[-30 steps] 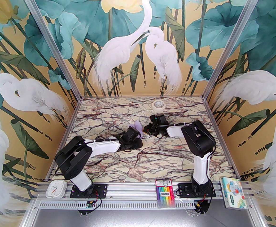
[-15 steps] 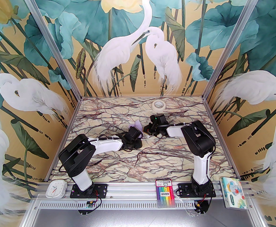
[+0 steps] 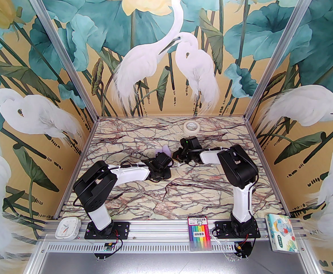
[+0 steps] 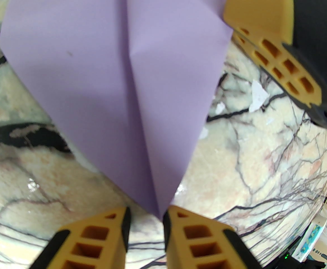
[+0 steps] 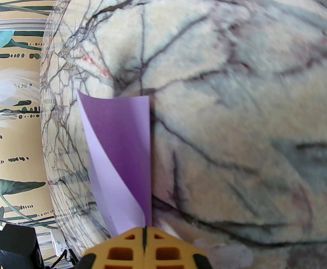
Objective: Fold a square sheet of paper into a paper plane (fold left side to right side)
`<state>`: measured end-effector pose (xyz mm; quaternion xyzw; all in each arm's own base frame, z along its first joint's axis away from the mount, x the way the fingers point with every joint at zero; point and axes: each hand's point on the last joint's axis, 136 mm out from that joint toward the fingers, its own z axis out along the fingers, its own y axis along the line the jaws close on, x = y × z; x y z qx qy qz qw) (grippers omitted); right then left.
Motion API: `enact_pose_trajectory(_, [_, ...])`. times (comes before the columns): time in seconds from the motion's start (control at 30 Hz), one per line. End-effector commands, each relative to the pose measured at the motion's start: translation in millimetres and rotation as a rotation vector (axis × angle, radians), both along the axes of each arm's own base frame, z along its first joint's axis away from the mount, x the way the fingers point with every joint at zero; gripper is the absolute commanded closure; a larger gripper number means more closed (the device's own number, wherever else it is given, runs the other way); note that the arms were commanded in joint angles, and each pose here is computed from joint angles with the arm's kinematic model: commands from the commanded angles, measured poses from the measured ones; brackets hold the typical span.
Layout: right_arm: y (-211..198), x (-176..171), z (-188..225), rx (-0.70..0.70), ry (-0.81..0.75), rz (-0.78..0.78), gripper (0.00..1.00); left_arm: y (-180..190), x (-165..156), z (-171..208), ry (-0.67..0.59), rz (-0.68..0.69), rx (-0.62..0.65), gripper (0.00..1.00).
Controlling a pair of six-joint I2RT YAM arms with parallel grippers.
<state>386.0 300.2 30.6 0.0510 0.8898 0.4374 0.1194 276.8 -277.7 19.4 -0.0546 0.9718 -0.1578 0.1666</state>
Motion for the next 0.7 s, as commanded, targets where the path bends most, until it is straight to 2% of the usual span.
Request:
enact_pose_trajectory(0.0, [3.3, 3.5, -4.9, -0.021, -0.004, 0.021, 1.0, 9.9, -9.6, -25.1, 0.046, -0.019, 0.083, 0.73])
enact_pose_trajectory(0.3, [7.2, 8.9, -5.9, -0.02, -0.004, 0.032, 1.0, 10.1, -8.8, -24.2, 0.047, -0.023, 0.094, 0.73])
enact_pose_trajectory(0.5, [8.2, 8.9, -5.3, -0.017, -0.004, 0.039, 1.0, 15.4, -7.8, -21.5, 0.038, -0.01, 0.116, 0.8])
enact_pose_trajectory(0.67, [7.5, 7.3, -4.8, -0.019, -0.005, 0.042, 1.0, 10.3, -3.7, 0.7, -0.019, -0.026, 0.064, 0.72])
